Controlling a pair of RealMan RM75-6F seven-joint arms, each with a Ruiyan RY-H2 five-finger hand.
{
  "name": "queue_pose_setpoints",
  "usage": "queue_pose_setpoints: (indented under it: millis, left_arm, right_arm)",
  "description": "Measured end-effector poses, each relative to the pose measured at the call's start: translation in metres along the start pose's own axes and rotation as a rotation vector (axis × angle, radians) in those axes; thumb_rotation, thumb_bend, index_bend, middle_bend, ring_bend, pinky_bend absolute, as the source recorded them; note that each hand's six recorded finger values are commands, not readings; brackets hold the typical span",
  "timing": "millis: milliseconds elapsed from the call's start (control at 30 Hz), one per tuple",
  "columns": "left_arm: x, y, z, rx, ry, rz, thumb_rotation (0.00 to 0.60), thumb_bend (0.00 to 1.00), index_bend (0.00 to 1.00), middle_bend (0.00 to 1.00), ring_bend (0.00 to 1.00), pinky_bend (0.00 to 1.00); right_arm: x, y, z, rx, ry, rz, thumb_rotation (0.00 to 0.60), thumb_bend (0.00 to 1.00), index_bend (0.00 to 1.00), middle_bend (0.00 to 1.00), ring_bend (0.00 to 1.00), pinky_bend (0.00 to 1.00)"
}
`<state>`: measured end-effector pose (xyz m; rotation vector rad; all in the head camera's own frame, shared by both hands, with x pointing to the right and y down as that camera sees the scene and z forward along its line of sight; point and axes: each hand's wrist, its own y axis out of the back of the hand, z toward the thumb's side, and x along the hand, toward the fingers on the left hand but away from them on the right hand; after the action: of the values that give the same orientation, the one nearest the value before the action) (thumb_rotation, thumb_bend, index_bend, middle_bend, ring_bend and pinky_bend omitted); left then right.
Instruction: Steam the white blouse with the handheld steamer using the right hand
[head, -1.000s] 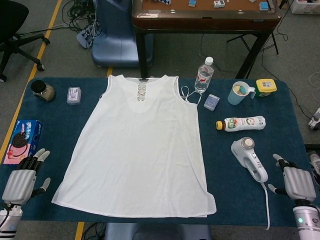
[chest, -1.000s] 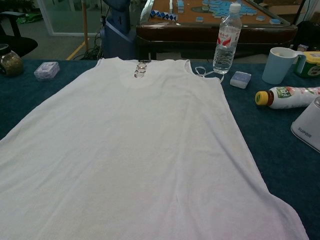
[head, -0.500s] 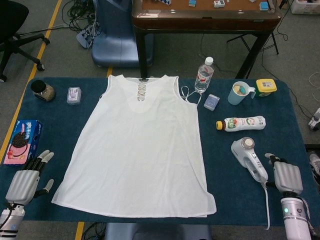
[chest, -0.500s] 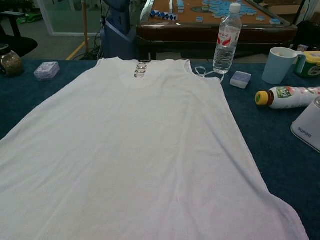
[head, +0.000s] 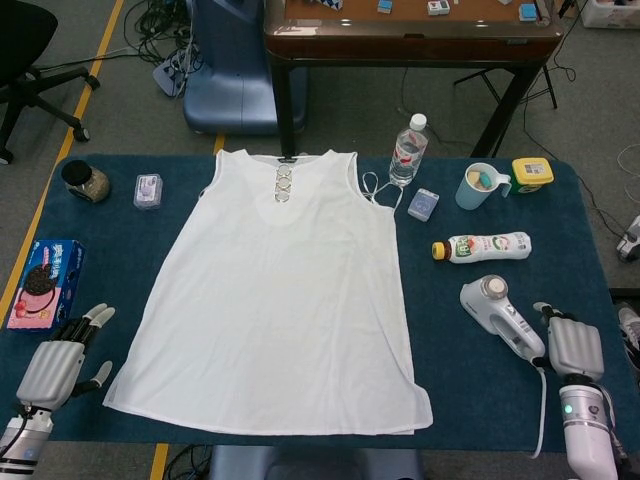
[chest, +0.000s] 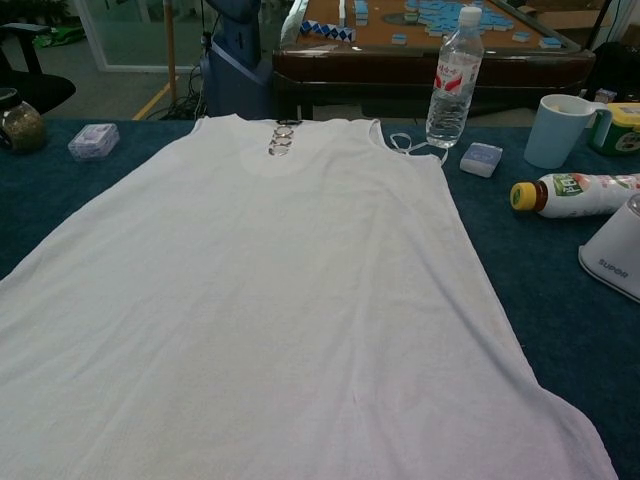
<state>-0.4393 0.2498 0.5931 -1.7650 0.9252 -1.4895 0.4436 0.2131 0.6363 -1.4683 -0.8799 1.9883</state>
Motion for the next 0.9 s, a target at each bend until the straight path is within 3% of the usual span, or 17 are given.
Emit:
queue_pose_setpoints:
  millis: [300,700,900]
  left_arm:
    - [0.002,-0.002,0.005,-0.014,-0.016,-0.013,0.6,0.32,0.09,0.1,0.17,0.14]
    - [0.0,0.0,0.005,-0.021,-0.014,-0.012,0.6,0.32,0.1,0.11,0.18,0.15]
    - [-0.001,0.0,0.004,-0.027,-0.016,-0.012,0.6,0.32,0.1,0.11,0.18,0.15]
  right_arm:
    - [-0.027,0.013,-0.017,0.044,-0.053,-0.009,0.6,0.23,0.24,0.36,0.29,0.44]
    - [-0.046,0.004,0.005,0.053,0.003,0.054,0.6,0.26,0.26,0.37,0.31,0.44]
    - [-0.039,0.003,0.012,0.047,0.017,0.063,0.6,0.33,0.36,0.4,0.33,0.46]
